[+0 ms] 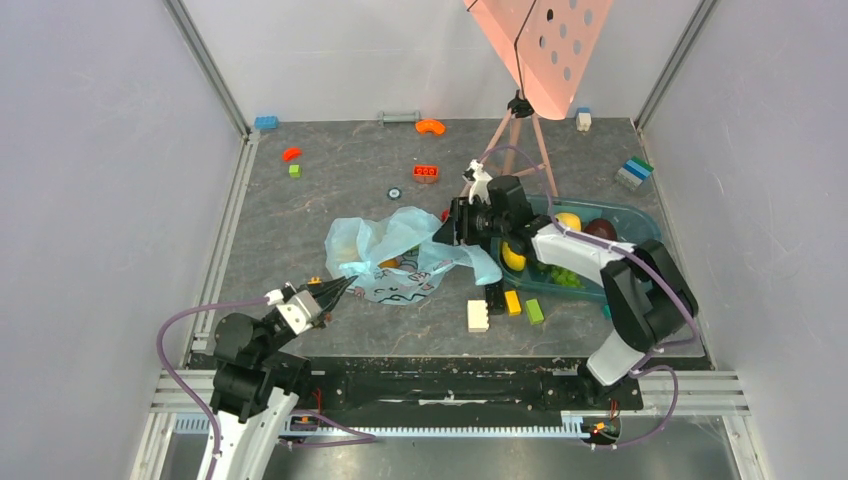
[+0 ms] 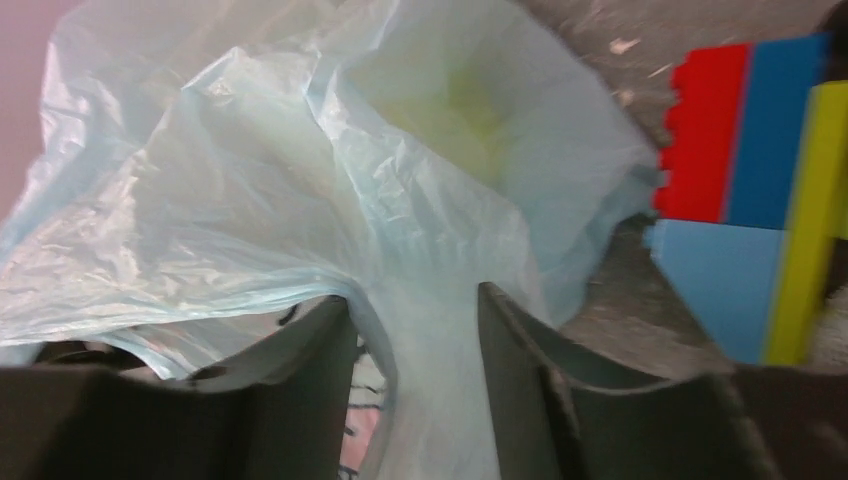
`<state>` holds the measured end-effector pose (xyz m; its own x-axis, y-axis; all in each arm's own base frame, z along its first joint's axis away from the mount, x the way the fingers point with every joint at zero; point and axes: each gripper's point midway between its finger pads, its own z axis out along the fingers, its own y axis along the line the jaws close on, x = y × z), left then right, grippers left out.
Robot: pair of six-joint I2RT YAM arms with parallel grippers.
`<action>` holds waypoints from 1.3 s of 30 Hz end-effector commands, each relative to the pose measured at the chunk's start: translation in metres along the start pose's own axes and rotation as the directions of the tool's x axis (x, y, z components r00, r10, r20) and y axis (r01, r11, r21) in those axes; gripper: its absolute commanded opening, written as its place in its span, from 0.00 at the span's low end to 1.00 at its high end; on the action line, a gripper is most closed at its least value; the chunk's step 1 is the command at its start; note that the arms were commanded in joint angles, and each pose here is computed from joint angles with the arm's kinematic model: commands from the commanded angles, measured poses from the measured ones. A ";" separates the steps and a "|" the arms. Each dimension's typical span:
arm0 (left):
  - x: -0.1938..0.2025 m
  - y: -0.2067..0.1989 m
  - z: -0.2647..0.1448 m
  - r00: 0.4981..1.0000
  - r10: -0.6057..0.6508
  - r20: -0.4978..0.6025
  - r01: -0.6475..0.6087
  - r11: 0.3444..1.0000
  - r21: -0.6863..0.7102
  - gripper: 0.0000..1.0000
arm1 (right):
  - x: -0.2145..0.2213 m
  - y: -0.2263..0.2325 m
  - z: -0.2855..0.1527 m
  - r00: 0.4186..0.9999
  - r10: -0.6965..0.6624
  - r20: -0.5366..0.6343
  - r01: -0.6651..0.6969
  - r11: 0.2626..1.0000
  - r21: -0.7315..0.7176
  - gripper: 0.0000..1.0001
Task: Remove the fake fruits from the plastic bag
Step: Adjust the plastic bag at the center of the board, then take out the fake fruit from the plastic bag.
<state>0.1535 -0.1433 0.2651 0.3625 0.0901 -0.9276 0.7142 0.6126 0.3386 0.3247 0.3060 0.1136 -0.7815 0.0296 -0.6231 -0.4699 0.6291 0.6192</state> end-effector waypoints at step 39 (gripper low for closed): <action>-0.012 -0.014 -0.012 0.995 0.096 0.027 -0.098 0.994 0.056 0.02 | 0.022 0.118 -0.016 0.864 -0.460 0.206 0.429 0.886 0.178 0.21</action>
<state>0.1491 -0.1466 0.2575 0.3591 0.1080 -0.9270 0.7354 0.5788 0.3523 0.2288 0.3576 0.1642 -0.4121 -0.2207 -0.8840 -0.7209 0.6723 0.1682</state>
